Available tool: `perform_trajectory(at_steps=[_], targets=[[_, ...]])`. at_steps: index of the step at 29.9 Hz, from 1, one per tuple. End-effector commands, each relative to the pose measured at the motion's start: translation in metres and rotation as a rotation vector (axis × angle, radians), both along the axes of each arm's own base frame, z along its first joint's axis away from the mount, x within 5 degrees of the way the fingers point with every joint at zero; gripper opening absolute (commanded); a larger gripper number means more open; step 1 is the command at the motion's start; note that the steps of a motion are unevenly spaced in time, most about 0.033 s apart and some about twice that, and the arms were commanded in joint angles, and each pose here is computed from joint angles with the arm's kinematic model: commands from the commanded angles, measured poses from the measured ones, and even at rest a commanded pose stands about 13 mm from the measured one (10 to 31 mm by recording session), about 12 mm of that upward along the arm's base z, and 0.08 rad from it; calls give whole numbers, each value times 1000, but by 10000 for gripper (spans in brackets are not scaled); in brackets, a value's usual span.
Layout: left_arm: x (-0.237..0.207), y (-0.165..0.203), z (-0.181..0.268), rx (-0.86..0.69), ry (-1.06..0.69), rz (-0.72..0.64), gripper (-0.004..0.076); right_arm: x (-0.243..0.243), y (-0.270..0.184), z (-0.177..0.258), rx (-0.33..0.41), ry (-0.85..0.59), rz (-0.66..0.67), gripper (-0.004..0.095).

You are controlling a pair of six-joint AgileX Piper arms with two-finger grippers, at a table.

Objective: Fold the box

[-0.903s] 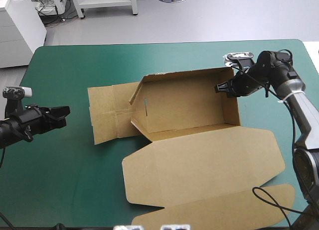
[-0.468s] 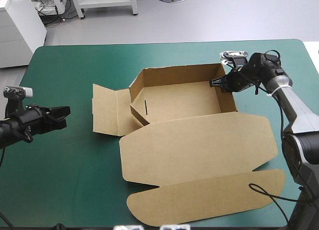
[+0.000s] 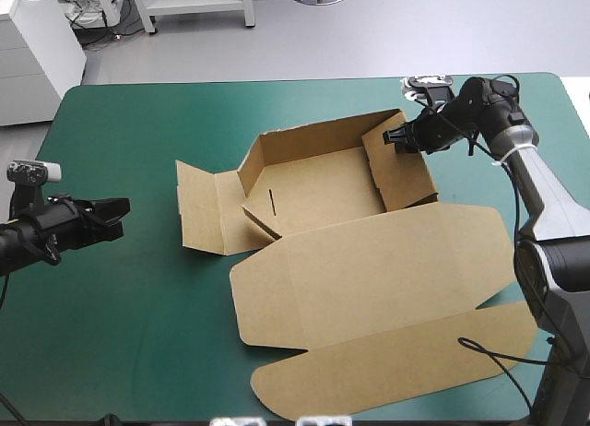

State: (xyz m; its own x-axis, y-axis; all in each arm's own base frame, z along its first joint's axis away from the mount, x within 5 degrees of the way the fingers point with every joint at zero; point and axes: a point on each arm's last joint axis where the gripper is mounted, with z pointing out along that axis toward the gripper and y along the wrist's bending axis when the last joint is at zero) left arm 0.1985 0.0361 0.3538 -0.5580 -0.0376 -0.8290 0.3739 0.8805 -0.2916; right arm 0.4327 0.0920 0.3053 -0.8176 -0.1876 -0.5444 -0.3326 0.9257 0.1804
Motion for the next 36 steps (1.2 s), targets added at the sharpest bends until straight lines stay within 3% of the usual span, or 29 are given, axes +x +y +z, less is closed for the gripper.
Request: perform_trajectory(at_steps=[1, 7, 10, 16, 22, 29, 36], targets=[[0, -4, 14, -38, -65, -3, -4, -11, -3, 43, 20, -80, -24, 676], [0, -5, 14, -41, -67, -2, -4, -27, -10, 32, -86, 112, 0, 699], [0, -5, 14, -41, -67, -2, -4, -29, -12, 31, -116, 135, 3, 699], [0, -5, 14, -53, -68, -9, -4, -26, -11, 26, -116, 147, 3, 698], [0, -5, 14, -55, -67, -8, -4, -22, -5, 15, -54, 186, 18, 698], [0, -5, 14, -53, -66, -8, -4, -20, -4, 6, -58, 210, 24, 696], [0, -5, 14, -53, -66, -8, -10, -14, -3, -8, -66, 239, 31, 573]])
